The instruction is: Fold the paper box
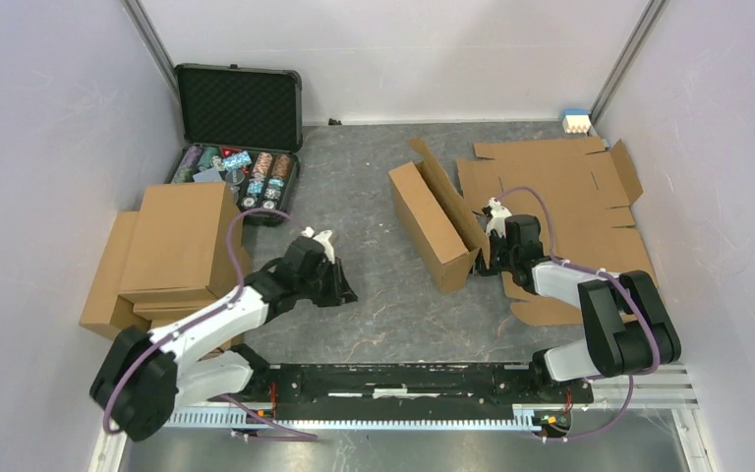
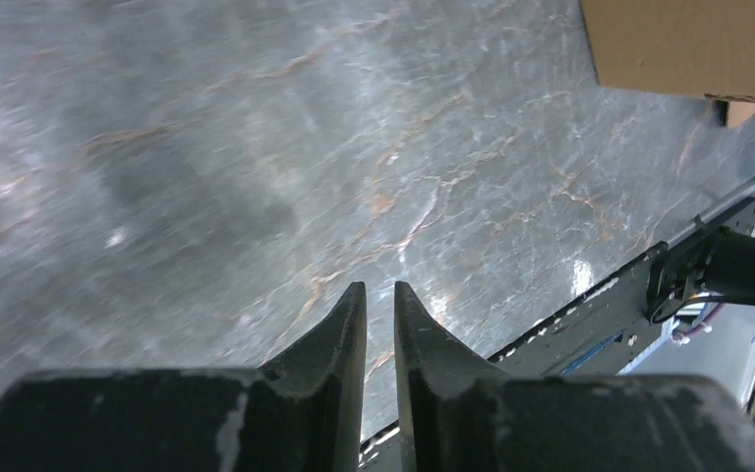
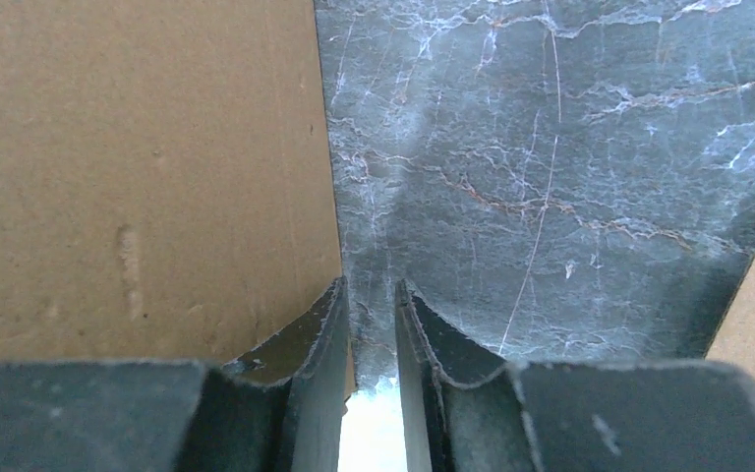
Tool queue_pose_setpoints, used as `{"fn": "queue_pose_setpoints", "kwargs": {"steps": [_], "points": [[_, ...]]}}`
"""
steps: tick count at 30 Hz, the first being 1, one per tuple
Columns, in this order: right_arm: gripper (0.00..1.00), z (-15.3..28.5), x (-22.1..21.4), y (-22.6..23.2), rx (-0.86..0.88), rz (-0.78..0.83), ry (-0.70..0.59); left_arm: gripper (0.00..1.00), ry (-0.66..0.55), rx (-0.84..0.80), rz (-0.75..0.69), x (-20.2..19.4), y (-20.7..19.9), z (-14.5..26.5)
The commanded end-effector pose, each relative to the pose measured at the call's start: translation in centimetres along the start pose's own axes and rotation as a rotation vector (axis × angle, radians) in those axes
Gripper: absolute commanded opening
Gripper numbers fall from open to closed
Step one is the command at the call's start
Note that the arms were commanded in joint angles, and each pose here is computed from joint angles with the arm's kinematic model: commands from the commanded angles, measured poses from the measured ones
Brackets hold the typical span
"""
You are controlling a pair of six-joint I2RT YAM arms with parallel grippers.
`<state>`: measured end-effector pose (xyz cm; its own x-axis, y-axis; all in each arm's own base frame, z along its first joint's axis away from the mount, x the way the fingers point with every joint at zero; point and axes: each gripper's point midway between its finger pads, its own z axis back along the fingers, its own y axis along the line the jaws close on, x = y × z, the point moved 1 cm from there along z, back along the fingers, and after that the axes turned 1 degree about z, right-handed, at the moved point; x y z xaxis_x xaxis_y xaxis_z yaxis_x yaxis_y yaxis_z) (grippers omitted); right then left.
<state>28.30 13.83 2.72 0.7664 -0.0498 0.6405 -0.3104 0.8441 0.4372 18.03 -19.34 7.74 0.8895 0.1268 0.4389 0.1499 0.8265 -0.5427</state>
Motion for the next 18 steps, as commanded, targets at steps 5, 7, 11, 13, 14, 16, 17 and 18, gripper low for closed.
{"fn": "queue_pose_setpoints", "kwargs": {"steps": [5, 7, 11, 13, 14, 16, 17, 18], "points": [[0.29, 0.3, 4.7, 1.0, 0.000, 0.071, -0.082, 0.21, -0.161, -0.249, -0.110, 5.8, -10.1, -2.8], [0.31, 0.1, 6.1, 0.8, -0.022, 0.084, -0.099, 0.21, -0.187, -0.263, -0.119, 6.8, -10.9, -3.4], [0.34, -0.5, 8.5, 1.6, -0.031, 0.144, -0.110, 0.21, -0.216, -0.289, -0.144, 8.8, -12.7, -4.2], [0.36, -0.7, 9.0, 2.4, -0.031, 0.186, -0.109, 0.21, -0.217, -0.315, -0.158, 9.7, -13.9, -4.3], [0.36, -0.8, 9.1, 2.8, -0.028, 0.209, -0.108, 0.21, -0.215, -0.322, -0.163, 9.9, -14.3, -4.5], [0.38, -1.1, 9.0, 3.7, -0.011, 0.251, -0.106, 0.21, -0.200, -0.332, -0.174, 10.2, -14.8, -5.1], [0.39, -1.2, 8.9, 4.2, -0.002, 0.268, -0.101, 0.21, -0.188, -0.345, -0.178, 10.2, -15.2, -5.3], [0.39, -1.4, 8.7, 4.7, 0.012, 0.284, -0.095, 0.21, -0.173, -0.352, -0.181, 10.1, -15.4, -5.7]]}}
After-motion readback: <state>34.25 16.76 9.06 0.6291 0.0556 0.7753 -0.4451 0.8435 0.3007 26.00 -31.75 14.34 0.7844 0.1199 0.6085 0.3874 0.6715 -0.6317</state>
